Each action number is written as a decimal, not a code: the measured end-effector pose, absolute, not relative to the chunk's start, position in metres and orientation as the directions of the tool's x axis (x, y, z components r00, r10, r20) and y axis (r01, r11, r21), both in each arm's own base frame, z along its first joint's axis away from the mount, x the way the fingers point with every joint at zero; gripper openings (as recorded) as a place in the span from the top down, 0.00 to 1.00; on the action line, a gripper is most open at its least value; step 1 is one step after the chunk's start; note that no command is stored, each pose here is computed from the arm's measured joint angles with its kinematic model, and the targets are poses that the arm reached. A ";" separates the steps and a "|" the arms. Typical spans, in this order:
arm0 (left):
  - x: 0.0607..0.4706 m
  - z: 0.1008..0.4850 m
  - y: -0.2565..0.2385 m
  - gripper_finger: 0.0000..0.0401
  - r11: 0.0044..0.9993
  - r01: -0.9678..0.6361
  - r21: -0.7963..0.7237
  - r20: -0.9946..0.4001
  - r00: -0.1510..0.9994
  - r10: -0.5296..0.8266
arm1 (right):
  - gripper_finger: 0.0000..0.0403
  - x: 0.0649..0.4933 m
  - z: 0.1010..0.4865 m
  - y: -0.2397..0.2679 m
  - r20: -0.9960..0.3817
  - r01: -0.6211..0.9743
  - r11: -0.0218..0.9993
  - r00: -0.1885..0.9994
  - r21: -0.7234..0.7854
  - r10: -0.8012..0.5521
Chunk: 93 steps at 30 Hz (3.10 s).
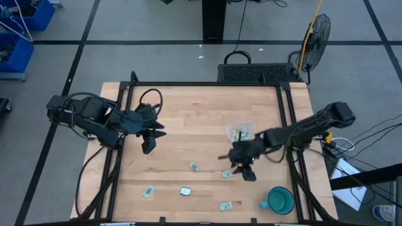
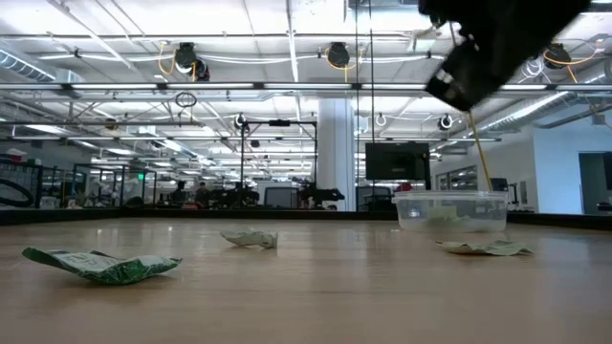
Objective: Pick and place Stevia / Truvia into bins
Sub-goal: Put the green stevia packet into the transparent bin
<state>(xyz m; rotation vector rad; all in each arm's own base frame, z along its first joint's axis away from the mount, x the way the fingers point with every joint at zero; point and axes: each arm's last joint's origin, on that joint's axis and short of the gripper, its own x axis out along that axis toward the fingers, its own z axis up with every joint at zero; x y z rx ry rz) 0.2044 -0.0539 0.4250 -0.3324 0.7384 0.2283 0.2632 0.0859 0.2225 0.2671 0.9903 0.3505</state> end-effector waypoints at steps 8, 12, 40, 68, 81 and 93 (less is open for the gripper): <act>0.205 0.425 -0.053 0.65 0.936 -0.308 -0.172 -0.684 0.720 0.112 | 0.68 0.268 0.175 0.106 -0.902 -0.055 0.977 0.376 0.205 0.210; 0.205 0.425 -0.053 0.65 0.937 -0.306 -0.169 -0.684 0.721 0.112 | 0.68 0.274 0.164 0.108 -0.908 -0.056 0.989 0.390 0.140 0.151; 0.205 0.425 -0.053 0.65 0.949 -0.278 -0.148 -0.687 0.720 0.104 | 0.98 0.274 0.131 0.111 -0.942 0.034 0.993 0.321 0.110 0.094; 0.205 0.425 -0.053 0.65 0.944 -0.292 -0.154 -0.684 0.721 0.112 | 1.00 0.216 0.226 -0.024 -0.940 0.441 0.895 0.269 -0.072 -0.209; 0.205 0.425 -0.053 0.65 0.937 -0.306 -0.169 -0.684 0.721 0.112 | 1.00 0.226 0.203 -0.037 -0.963 0.425 0.905 0.231 -0.029 -0.139; 0.205 0.425 -0.053 0.65 0.937 -0.306 -0.169 -0.684 0.721 0.112 | 1.00 0.213 0.178 -0.032 -0.984 0.458 0.889 0.166 0.013 -0.071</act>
